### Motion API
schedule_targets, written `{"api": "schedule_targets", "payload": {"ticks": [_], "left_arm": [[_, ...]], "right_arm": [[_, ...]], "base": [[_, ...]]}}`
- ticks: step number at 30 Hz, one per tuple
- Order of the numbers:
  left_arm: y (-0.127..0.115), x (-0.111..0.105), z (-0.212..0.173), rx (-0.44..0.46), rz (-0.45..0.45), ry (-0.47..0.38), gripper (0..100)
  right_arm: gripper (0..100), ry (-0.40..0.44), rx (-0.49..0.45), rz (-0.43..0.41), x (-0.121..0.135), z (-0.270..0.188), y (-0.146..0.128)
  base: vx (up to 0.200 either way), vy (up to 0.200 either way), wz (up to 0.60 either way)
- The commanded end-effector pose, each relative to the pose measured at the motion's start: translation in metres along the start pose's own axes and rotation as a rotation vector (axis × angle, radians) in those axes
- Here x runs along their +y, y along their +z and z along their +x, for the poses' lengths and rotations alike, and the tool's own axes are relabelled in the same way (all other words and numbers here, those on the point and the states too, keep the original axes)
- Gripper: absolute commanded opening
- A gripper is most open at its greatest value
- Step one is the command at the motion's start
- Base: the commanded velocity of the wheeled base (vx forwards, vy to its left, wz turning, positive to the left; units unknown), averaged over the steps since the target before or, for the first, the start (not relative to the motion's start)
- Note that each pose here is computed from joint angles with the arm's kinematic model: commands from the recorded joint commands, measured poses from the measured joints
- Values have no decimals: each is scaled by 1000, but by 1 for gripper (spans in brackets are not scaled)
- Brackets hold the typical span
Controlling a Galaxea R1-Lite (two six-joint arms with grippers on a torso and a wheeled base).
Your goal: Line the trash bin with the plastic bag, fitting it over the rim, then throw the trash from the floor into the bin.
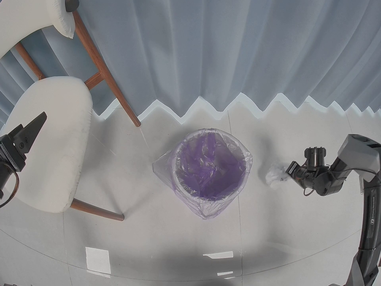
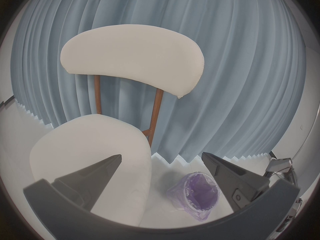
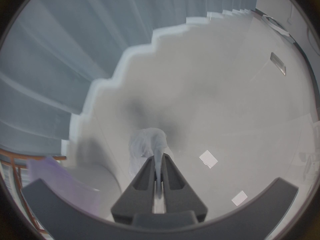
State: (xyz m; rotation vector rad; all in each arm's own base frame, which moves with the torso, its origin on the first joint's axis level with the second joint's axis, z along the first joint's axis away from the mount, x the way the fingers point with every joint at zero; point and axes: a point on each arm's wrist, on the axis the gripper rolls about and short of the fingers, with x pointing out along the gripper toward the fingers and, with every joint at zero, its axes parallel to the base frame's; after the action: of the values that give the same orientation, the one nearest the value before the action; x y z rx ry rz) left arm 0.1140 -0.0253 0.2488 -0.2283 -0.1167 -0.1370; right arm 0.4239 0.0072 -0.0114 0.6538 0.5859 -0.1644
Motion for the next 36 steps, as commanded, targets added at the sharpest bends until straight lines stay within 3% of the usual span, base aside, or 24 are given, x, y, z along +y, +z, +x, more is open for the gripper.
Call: {"api": "schedule_targets", "payload": {"ticks": [1,3,4,6,7,8,10,12,14,16,19,23,24,29,32,36], "left_arm": [[1,-1,-1,-8,-2,-14,100],[2,-1,-2,-12,-2,-9,100],[3,1,-5,-24,-2,3,100],[4,2,-9,-35,-1,16,100],[4,3,-9,-38,-3,17,100],[6,4,-12,-51,-1,33,100],[6,6,-16,-61,2,48,100],[5,8,-19,-66,3,62,100],[-1,13,-24,-66,11,120,100],[-8,18,-31,-61,20,164,100],[-15,25,-46,-84,31,233,100],[-37,36,-72,-102,51,402,100],[-37,36,-72,-102,51,402,100],[-92,41,-110,-70,53,389,100],[-97,40,-117,-80,52,371,100],[-120,41,-141,-13,84,375,100]], "right_arm": [[0,243,-238,32,43,-153,82],[0,324,-279,11,60,-182,89],[0,456,-291,-26,87,-218,87],[0,595,-282,-67,114,-253,75],[0,613,-276,-73,118,-257,72],[0,715,-248,-107,139,-278,57],[0,802,-198,-141,157,-291,38],[0,838,-146,-171,165,-294,22],[0,849,-42,-229,168,-288,-11],[0,834,2,-291,166,-277,-29],[0,836,2,-376,171,-259,-44],[0,837,-19,-442,177,-230,-59],[0,837,-19,-442,177,-230,-59],[0,717,-55,-552,170,-185,-77],[0,707,-69,-583,167,-174,-82],[0,687,-99,-645,158,-141,-97]], "base": [[0,0,0],[0,0,0],[0,0,0],[0,0,0],[0,0,0],[0,0,0],[0,0,0],[0,0,0],[0,0,0],[0,0,0],[0,0,0],[0,0,0],[0,0,0],[0,0,0],[0,0,0],[0,0,0]]}}
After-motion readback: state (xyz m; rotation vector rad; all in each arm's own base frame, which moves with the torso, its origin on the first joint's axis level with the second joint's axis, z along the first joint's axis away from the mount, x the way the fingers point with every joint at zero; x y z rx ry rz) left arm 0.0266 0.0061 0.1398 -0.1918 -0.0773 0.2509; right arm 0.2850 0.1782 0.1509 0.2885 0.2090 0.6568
